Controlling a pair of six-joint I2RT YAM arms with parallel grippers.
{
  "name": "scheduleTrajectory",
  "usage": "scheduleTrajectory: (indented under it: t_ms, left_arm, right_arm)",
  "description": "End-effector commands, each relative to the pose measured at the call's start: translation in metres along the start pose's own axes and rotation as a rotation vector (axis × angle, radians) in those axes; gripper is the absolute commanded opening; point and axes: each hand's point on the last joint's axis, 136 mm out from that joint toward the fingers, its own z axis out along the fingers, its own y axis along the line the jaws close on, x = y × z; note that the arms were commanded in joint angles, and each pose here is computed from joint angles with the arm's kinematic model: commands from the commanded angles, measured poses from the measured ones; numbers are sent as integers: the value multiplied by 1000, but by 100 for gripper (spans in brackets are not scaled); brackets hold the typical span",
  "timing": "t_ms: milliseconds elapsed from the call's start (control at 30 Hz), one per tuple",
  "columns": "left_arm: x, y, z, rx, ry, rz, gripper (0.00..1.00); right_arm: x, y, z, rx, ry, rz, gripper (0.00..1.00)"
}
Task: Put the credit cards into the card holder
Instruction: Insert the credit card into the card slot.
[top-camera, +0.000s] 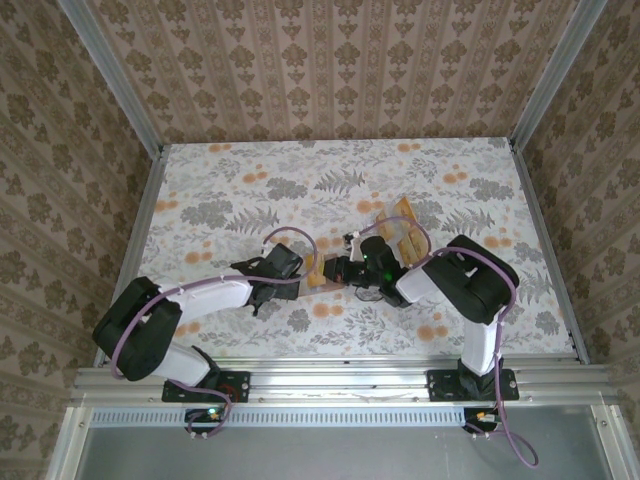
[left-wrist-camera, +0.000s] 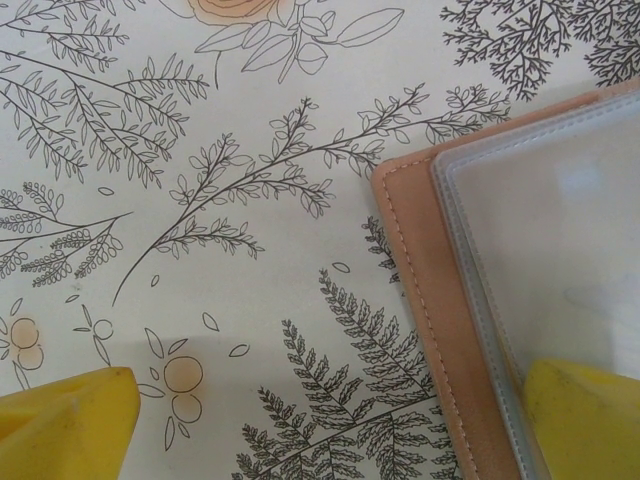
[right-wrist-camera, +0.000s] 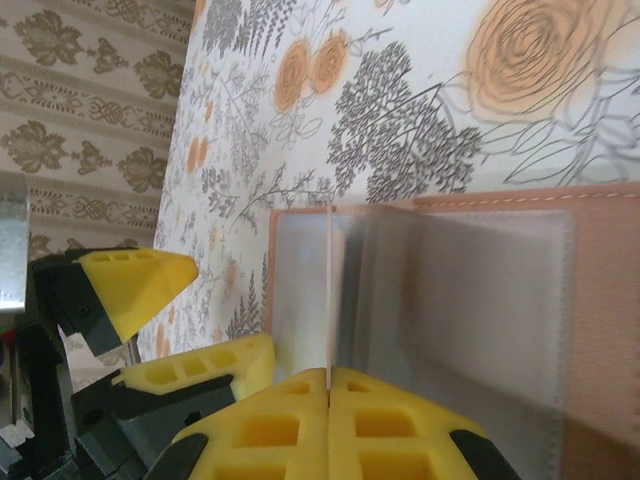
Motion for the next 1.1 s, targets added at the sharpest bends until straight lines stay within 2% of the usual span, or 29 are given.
scheduleTrajectory:
  t_ms: [0,1067]
  left_arm:
    - [15,10,0,-34,39,10,100]
    - [16,10,0,-32,41,11,100]
  right_arm:
    - [-2,1,-3,-10,-7,-8,0]
    - [14,-2,6,-36,33,19,0]
